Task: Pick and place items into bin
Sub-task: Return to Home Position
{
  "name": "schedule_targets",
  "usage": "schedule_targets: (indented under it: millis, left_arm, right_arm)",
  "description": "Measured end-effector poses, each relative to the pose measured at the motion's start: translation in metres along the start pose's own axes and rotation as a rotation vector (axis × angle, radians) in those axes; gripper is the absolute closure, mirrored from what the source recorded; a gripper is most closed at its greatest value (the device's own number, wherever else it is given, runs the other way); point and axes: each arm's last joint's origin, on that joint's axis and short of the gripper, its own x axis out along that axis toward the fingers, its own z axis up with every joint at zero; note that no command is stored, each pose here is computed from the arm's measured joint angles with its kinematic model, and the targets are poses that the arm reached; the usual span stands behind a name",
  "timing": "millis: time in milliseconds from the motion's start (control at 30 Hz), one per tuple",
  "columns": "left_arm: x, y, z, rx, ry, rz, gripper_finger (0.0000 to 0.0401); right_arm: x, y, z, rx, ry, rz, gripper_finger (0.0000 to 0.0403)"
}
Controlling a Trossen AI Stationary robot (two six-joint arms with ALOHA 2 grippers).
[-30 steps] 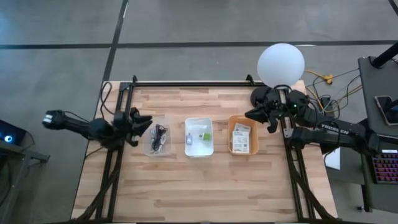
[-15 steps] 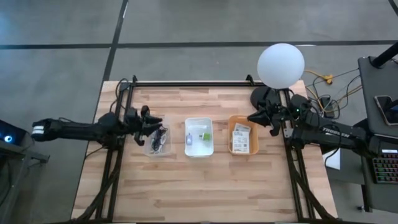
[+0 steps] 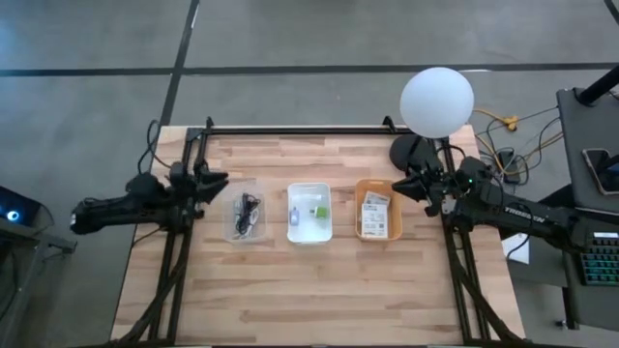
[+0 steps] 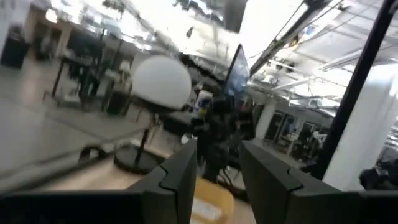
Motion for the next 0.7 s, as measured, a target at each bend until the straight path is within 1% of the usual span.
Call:
schedule_targets:
  millis: [67,133,267,433,467,567,600,633,700]
  left_arm:
    - [0.006,-0.001,0.001,0.009,-0.005,0.008,0.0294]
    - [0.009,0.003,-0.007,0.018,0.032,0.065,0.0294]
    - [0.01,0.006,-0.013,0.034,0.048,0.121,0.0294]
    - [0.005,0.015,-0.034,0.033,0.118,0.155,0.0294]
    - [0.004,0.017,-0.04,-0.016,0.14,0.158,0.0294]
    - [0.004,0.019,-0.05,-0.224,0.149,0.143,0.0294]
    - [0.003,0.02,-0.054,-0.266,0.155,0.151,0.0294]
    - [0.003,0.022,-0.057,-0.291,0.163,0.16,0.0294]
    - [0.002,0.024,-0.064,-0.289,0.192,0.177,0.0294]
  right_arm:
    - [-0.004,0.0,-0.004,-0.013,-0.014,0.003,0.0385]
    - [-0.008,-0.002,-0.011,-0.021,-0.019,0.0,0.0385]
    - [-0.014,-0.009,-0.027,-0.02,-0.049,-0.045,0.0385]
    - [-0.018,-0.021,-0.048,0.048,-0.057,-0.095,0.0385]
    - [-0.019,-0.022,-0.051,0.077,-0.05,-0.091,0.0385]
    - [-0.019,-0.026,-0.057,0.189,-0.006,-0.123,0.0385]
    - [-0.019,-0.027,-0.059,0.215,0.004,-0.13,0.0385]
    - [-0.019,-0.027,-0.06,0.236,0.011,-0.137,0.0385]
    - [-0.019,-0.028,-0.061,0.262,0.024,-0.146,0.0385]
